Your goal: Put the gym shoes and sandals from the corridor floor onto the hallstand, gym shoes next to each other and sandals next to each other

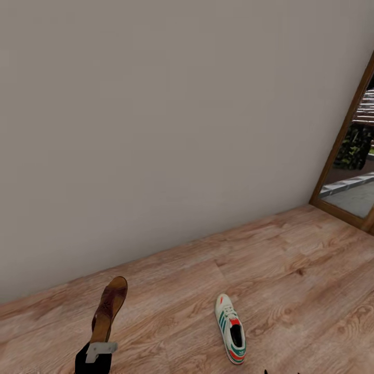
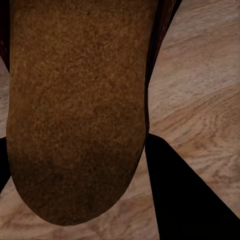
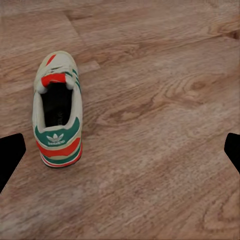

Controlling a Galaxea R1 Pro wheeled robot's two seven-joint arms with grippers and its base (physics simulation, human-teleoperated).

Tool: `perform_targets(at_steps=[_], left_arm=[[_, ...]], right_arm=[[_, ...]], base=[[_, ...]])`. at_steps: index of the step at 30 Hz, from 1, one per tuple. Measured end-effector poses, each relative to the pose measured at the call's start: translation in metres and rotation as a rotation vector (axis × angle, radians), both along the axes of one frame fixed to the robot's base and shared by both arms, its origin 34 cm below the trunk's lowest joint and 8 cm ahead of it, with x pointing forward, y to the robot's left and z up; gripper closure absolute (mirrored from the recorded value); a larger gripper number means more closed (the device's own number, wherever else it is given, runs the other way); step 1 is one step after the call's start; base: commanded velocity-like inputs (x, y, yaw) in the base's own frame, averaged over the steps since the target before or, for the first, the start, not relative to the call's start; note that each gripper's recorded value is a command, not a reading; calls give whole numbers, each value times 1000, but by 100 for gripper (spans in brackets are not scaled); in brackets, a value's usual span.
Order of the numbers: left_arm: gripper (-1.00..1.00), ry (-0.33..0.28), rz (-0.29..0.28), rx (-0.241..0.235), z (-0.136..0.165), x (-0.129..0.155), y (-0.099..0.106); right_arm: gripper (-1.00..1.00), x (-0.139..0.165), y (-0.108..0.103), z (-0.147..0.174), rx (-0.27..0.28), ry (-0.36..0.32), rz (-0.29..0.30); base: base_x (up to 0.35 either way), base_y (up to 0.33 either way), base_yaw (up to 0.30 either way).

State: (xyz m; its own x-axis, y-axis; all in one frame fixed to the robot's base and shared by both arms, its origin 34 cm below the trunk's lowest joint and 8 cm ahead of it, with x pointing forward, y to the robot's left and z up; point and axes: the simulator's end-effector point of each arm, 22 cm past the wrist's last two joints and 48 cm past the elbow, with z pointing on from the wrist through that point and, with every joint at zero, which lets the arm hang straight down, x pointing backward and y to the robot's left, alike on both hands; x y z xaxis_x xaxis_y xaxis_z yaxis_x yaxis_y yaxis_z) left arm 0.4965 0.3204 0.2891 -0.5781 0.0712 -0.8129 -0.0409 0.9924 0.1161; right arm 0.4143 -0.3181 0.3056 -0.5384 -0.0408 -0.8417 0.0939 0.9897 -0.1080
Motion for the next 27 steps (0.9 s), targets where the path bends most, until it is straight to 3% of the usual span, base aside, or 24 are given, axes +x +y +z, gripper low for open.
perform_targets(at_steps=[5, 7, 9, 12, 13, 14, 16, 17, 20, 27], left_arm=[[100, -65, -42, -6, 23, 29, -13], [100, -98, -90, -20, 37, 45, -29], [100, -97, -187, -62, 52, 64, -64], [100, -76, -270, -120, 77, 91, -97], [100, -34, -344, -173, 94, 100, -127], [100, -113, -378, -192, 137, 122, -143], [100, -125, -424, -219, 155, 127, -163], [100, -181, -490, -252, 191, 134, -183], [100, -160, -593, -296, 197, 123, -210], [100, -148, -665, -321, 199, 111, -227]], right_arm=[[-100, 1, 0, 1, 0, -2, 4], [-100, 3, 1, 2, 1, -4, 10], [-100, 12, 2, 6, 0, -14, 13], [-100, 41, 2, 19, 0, -34, 14], [-100, 75, 5, 30, 5, -21, 16], [-100, 105, 7, 44, 9, -31, 19], [-100, 125, 10, 48, 17, 14, 19], [-100, 145, 12, 56, 24, 34, 17], [-100, 154, 14, 59, 28, 44, 18], [-100, 158, 27, 57, 31, 57, 46]], base=[[5, -6, 47], [2, -2, 14], [1, -1, 6], [0, 0, 2], [0, 0, 0], [0, 0, 0], [0, 0, 0], [0, 0, 0], [0, 0, 0], [0, 0, 0]])
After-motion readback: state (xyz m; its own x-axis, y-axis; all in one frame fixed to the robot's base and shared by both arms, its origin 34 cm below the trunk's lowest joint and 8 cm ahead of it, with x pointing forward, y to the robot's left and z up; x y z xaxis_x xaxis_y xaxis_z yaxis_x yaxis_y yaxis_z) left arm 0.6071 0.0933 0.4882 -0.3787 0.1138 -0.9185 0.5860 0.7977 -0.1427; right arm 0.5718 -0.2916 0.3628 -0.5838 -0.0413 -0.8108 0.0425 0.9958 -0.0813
